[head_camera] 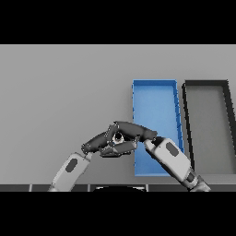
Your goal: Pick up the blue pipe and place it into the blue bin.
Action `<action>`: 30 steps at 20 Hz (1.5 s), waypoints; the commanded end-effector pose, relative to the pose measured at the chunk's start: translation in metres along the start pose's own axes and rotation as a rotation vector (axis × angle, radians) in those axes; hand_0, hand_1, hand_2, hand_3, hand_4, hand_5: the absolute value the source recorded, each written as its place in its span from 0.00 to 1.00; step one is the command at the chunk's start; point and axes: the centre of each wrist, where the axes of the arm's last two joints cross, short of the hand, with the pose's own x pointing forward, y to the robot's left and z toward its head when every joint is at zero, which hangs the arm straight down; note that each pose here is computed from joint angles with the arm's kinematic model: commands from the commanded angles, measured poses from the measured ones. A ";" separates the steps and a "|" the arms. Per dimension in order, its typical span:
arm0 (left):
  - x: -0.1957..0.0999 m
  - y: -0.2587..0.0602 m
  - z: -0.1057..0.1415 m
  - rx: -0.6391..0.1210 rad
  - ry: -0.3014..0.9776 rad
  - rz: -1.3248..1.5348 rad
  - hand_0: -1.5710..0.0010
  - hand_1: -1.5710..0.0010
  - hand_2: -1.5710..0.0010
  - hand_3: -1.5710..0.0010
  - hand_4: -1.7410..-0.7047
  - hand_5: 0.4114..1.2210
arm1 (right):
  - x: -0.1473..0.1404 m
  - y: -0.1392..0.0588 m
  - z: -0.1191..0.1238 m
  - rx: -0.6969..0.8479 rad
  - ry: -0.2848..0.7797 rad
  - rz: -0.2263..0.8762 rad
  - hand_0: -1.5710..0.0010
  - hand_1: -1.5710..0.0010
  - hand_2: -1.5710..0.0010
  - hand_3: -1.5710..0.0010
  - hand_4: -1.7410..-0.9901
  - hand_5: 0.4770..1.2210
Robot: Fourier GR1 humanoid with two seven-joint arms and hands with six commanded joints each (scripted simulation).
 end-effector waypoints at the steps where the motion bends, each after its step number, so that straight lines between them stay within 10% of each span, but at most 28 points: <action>1: 0.003 0.003 0.000 0.017 0.006 -0.010 0.81 0.82 0.84 0.82 0.68 0.75 | 0.001 -0.002 0.003 -0.001 -0.023 0.001 0.01 0.01 0.00 0.01 0.33 0.99; 4: -0.003 0.007 0.000 0.036 0.061 -0.027 0.90 0.91 0.92 0.91 0.77 0.46 | 0.001 -0.001 0.000 0.001 -0.006 0.011 0.00 0.00 0.00 0.00 0.33 0.99; 9: -0.001 0.008 -0.003 0.047 0.070 -0.002 0.97 0.97 0.97 0.97 0.82 0.25 | 0.002 -0.003 0.001 -0.004 0.012 0.023 0.00 0.00 0.00 0.00 0.33 1.00; 16: -0.005 0.004 -0.001 0.060 0.128 0.033 0.99 0.99 0.99 0.99 0.81 0.17 | 0.014 -0.005 -0.001 -0.032 -0.012 -0.079 0.00 0.00 0.00 0.00 0.33 1.00; 20: -0.003 0.001 0.003 0.051 0.138 0.045 1.00 1.00 1.00 1.00 0.80 0.13 | 0.044 -0.024 0.003 -0.043 -0.025 -0.173 0.00 0.00 0.00 0.00 0.14 1.00; 30: 0.001 0.002 0.003 0.047 0.117 0.037 1.00 1.00 1.00 1.00 0.81 0.10 | 0.150 -0.108 0.007 -0.314 -0.209 -0.157 0.00 0.00 0.00 0.00 0.01 0.85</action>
